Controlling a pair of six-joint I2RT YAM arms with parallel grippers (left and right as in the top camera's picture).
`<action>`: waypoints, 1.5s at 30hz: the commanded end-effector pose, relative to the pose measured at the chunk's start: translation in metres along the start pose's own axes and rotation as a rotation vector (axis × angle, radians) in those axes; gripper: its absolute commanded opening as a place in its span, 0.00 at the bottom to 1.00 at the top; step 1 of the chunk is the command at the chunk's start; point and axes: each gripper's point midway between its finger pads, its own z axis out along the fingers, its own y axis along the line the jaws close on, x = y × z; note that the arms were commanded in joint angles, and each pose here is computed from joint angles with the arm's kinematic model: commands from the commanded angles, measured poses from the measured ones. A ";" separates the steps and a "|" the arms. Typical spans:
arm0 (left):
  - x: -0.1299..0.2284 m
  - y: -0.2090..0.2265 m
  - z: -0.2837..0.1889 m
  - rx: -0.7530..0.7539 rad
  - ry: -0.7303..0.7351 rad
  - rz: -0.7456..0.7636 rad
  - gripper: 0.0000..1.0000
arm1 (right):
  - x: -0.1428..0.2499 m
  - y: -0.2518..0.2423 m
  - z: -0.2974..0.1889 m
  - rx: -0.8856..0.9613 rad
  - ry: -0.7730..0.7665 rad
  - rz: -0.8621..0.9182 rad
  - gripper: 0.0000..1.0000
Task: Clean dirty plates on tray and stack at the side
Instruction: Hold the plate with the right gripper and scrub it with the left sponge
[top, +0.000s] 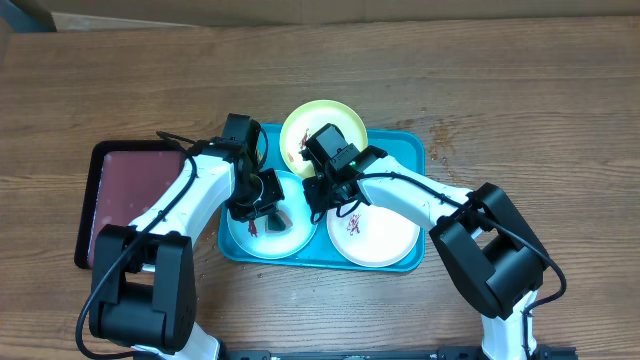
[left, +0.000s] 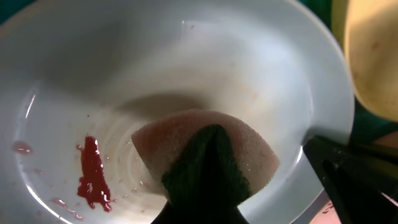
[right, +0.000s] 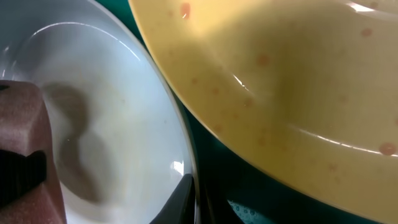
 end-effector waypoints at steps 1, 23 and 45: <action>0.000 -0.011 -0.001 0.046 -0.005 0.069 0.04 | 0.003 -0.001 0.005 0.003 0.010 0.008 0.07; 0.014 -0.007 0.013 0.019 0.014 0.096 0.43 | 0.003 -0.001 0.005 0.004 0.011 0.007 0.07; 0.030 0.070 0.025 -0.316 -0.001 0.077 0.04 | 0.004 -0.001 0.005 0.007 0.017 0.009 0.06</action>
